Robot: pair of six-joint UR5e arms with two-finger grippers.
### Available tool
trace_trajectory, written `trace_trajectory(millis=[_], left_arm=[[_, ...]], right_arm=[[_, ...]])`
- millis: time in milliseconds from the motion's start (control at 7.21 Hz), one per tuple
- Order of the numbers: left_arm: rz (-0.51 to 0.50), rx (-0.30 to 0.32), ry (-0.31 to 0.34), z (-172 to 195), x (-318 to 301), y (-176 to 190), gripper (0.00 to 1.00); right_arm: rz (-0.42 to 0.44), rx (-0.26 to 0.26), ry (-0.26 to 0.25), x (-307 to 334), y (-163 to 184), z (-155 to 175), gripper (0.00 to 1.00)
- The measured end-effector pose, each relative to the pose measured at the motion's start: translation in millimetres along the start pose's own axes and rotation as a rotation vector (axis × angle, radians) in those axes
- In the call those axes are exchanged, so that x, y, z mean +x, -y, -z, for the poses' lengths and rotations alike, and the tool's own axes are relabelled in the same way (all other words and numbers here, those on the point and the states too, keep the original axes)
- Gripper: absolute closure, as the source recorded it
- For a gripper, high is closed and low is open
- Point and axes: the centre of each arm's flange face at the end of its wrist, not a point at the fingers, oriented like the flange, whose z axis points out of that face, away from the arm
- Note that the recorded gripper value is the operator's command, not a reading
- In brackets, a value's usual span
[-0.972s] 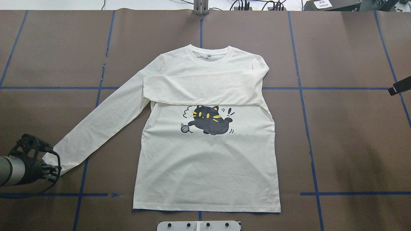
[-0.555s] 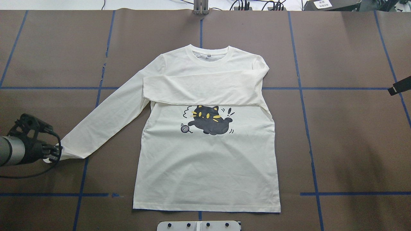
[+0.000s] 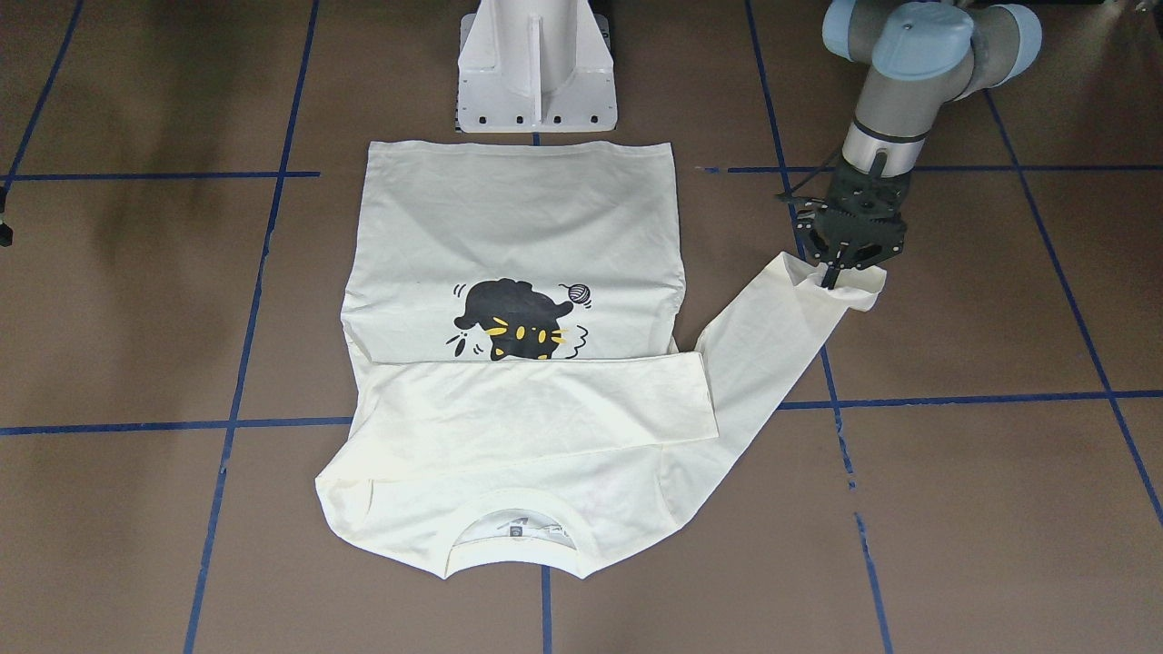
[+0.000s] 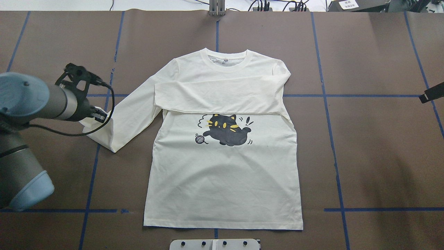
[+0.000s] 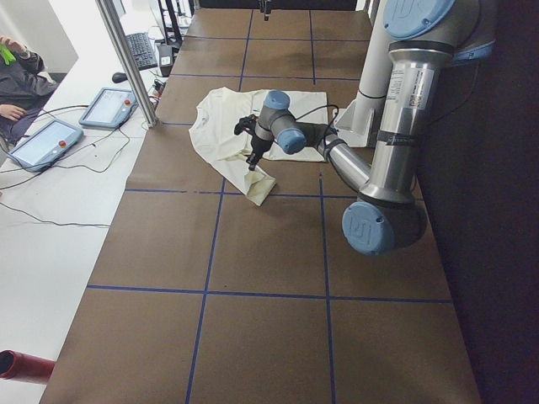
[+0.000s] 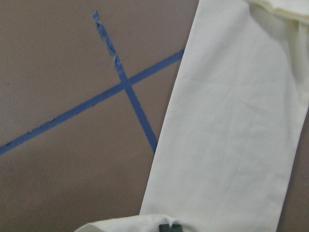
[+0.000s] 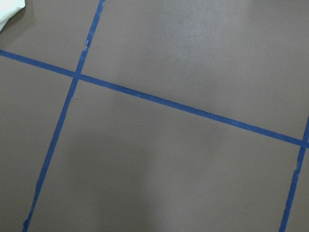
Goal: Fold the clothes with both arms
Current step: 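Fold the held sleeve across the shirt body with the left gripper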
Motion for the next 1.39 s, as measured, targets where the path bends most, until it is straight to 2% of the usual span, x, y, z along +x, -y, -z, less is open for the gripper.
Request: trace_trajectory(millis=[416,833,972,1110,1388], left_arm=[[0.073,-0.024,0.029,65,97,129,1.0],[0.223,-0.042,0.054,89,206,269,1.0],[0.253,-0.041,0.058,87,238,287,1.0],[0.25,-0.016,0.062,70,281,280,1.0],[0.197,0.079,0.048,15,368,240,1.0]], right_arm=[[-0.002,-0.001,-0.002,1,0,-1,0.0],[-0.008,-0.001,-0.006,4,-1,-1,0.0],[-0.01,0.0,-0.007,5,-2,0,0.0],[-0.012,-0.001,-0.008,6,-2,0,0.0],[-0.017,-0.002,-0.012,8,-3,-1,0.0]])
